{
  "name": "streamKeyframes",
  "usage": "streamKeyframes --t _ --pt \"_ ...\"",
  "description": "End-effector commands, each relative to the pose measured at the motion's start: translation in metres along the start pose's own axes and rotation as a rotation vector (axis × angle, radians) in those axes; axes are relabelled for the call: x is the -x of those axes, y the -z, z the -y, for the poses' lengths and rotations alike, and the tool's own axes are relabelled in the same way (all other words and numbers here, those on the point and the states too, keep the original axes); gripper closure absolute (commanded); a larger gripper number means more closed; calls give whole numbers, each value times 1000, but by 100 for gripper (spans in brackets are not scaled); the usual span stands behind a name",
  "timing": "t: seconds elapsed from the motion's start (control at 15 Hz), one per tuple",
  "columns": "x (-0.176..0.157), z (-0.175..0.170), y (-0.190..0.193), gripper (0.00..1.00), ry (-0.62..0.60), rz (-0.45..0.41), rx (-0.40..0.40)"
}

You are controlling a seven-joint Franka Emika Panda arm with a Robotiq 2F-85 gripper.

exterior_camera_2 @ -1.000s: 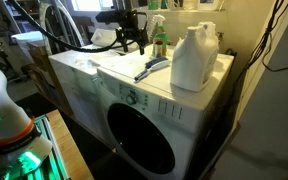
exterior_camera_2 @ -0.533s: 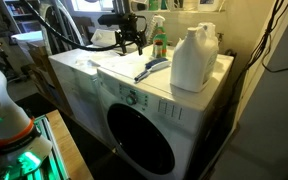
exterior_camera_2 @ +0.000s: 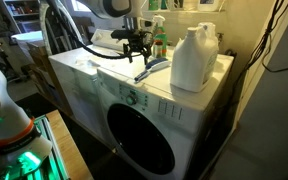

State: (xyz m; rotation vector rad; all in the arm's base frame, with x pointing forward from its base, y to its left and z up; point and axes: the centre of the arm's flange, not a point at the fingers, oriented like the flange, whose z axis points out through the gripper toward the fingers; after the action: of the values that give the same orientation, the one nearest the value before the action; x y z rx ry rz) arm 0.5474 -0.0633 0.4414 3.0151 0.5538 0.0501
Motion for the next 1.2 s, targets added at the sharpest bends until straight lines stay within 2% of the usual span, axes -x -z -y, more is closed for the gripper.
streamKeyframes --t 0.0,0.47,0.6,0.93,1.0,1.13 --pt "-19 -16 -20 0 -29 -30 14" --pt "-29 -29 -45 0 -86 -60 -6" --pt "-32 -29 -50 27 -103 -68 -14" --pt "-43 -28 -59 67 -150 -81 -19" --pt "-45 -28 -60 64 -151 -82 -20" --pt "-51 -28 -62 71 -160 -84 -16"
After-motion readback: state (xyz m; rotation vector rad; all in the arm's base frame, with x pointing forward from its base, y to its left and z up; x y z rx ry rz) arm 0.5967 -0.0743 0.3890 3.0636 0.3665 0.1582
